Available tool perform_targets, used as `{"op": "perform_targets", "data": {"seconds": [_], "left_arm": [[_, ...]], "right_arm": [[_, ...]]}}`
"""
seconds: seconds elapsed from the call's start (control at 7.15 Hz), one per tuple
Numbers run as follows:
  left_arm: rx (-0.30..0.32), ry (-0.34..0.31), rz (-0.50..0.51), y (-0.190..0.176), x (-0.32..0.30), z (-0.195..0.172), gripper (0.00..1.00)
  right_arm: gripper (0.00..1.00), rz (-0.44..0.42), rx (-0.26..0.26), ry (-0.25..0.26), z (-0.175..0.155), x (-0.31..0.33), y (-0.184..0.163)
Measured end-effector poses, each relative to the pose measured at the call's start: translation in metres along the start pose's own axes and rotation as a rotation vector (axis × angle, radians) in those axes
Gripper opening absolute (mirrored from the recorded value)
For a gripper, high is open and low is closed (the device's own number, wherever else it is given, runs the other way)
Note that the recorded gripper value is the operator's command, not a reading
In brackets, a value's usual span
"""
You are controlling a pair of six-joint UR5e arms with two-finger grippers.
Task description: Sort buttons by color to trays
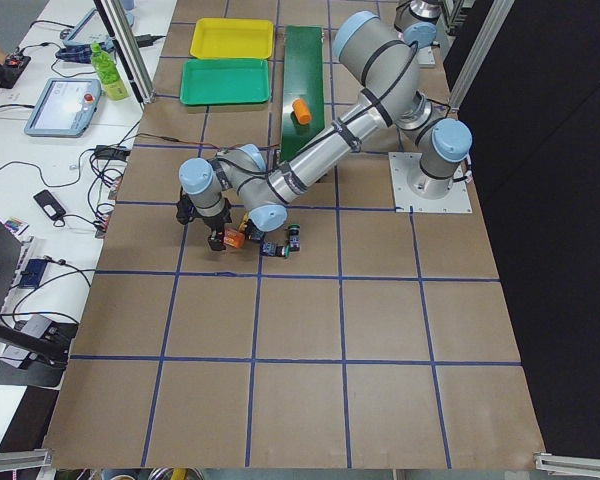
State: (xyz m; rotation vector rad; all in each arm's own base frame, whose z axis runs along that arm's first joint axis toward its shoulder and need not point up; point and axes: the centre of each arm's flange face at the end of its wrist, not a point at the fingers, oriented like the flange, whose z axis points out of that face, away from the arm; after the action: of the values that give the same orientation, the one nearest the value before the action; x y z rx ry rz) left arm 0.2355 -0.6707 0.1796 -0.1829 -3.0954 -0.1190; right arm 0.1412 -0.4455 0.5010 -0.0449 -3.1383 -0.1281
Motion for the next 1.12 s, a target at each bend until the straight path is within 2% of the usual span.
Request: {"op": "perform_targets", "data": {"seconds": [0.14,0.42,0.7,0.98,1.12], "left_arm": [[-0.003,0.001,0.035,0.0,0.0,0.003,0.0],[0.013,-0.018,0.088,-0.001,0.0,-0.015,0.0],[0.021,-0.033,0.149,-0.001,0.038,-0.067,0.0],[-0.045,-0.054,0.359,0.024,0.163,-0.121,0.0],[-0.075,-0.053,0.485,0.053,0.231,-0.128,0.0]], "right_arm": [[1.0,0.0,0.0,0.001,0.0,0.0,0.0],[1.0,0.0,0.0,0.002,0.0,0.0,0.0],[1.0,-0.001,0.001,0.001,0.0,0.0,0.0],[1.0,0.0,0.001,0.002,0.0,0.0,0.0],[1.0,0.001,0.002,0.003,0.0,0.001,0.0]]}}
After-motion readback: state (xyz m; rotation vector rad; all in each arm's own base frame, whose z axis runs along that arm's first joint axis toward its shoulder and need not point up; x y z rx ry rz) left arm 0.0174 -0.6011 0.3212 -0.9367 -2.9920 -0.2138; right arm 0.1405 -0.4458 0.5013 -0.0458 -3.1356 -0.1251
